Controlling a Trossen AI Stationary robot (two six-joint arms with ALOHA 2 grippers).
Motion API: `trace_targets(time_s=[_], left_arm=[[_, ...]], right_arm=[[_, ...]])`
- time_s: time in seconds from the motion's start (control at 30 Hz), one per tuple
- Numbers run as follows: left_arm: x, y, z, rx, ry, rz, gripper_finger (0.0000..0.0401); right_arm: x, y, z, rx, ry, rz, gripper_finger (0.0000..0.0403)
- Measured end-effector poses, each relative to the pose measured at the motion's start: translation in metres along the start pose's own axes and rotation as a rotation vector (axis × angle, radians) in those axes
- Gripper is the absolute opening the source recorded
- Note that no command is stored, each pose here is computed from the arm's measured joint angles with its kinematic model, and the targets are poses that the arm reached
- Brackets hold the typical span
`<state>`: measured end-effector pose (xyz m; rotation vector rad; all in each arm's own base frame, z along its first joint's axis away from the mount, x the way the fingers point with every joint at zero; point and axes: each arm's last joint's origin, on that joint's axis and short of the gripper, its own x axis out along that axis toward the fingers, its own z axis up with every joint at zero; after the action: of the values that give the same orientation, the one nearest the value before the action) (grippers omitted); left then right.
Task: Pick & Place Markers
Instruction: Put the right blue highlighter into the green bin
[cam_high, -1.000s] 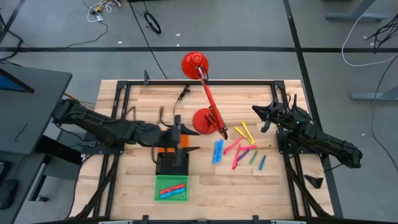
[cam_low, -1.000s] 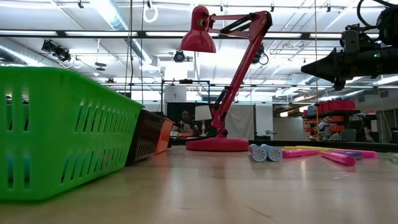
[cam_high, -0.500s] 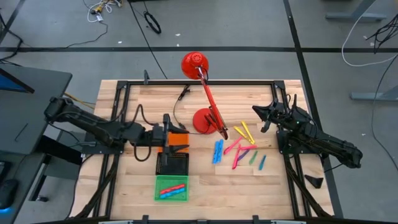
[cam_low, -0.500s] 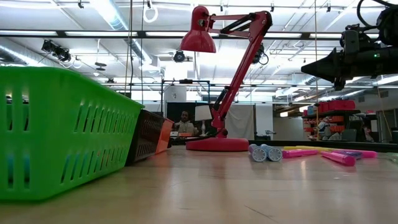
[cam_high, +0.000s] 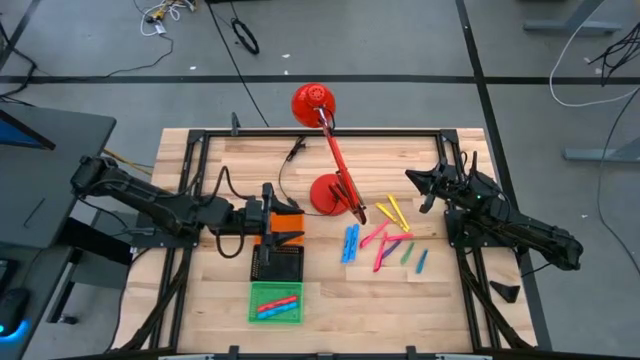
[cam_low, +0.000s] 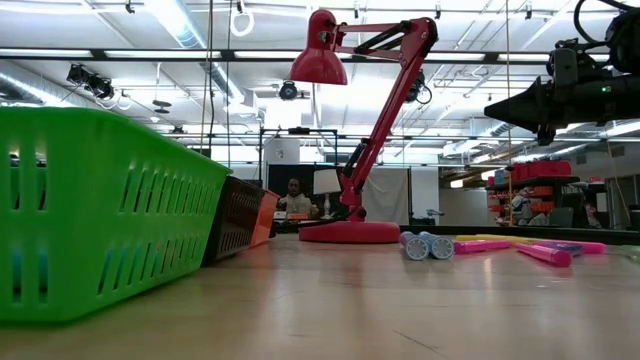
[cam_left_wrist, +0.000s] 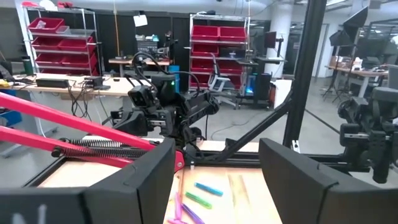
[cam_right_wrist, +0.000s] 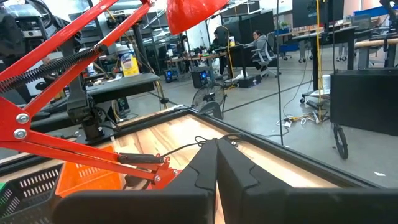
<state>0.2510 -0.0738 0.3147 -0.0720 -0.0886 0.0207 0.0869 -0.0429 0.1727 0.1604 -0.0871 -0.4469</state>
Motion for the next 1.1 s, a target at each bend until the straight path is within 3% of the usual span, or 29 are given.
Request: trace_targets(time_s=[0.47,0.67,1.1], left_arm=[[0.0,0.0,0.0,-0.001,0.0,0.0,0.0236],[0.0,0.001,0.0,-0.08,-0.002,0.029,0.0236],[0.0,0.002,0.0,-0.077,-0.005,0.072,0.0236]], right_arm=[[0.0,0.0,0.0,0.0,-0.002,0.0,0.001],[0.0,0.0,0.002,0.028,-0.025,0.005,0.001],[-0.003,0.005,0.025,0.079,-0.258,0.066,0.001]])
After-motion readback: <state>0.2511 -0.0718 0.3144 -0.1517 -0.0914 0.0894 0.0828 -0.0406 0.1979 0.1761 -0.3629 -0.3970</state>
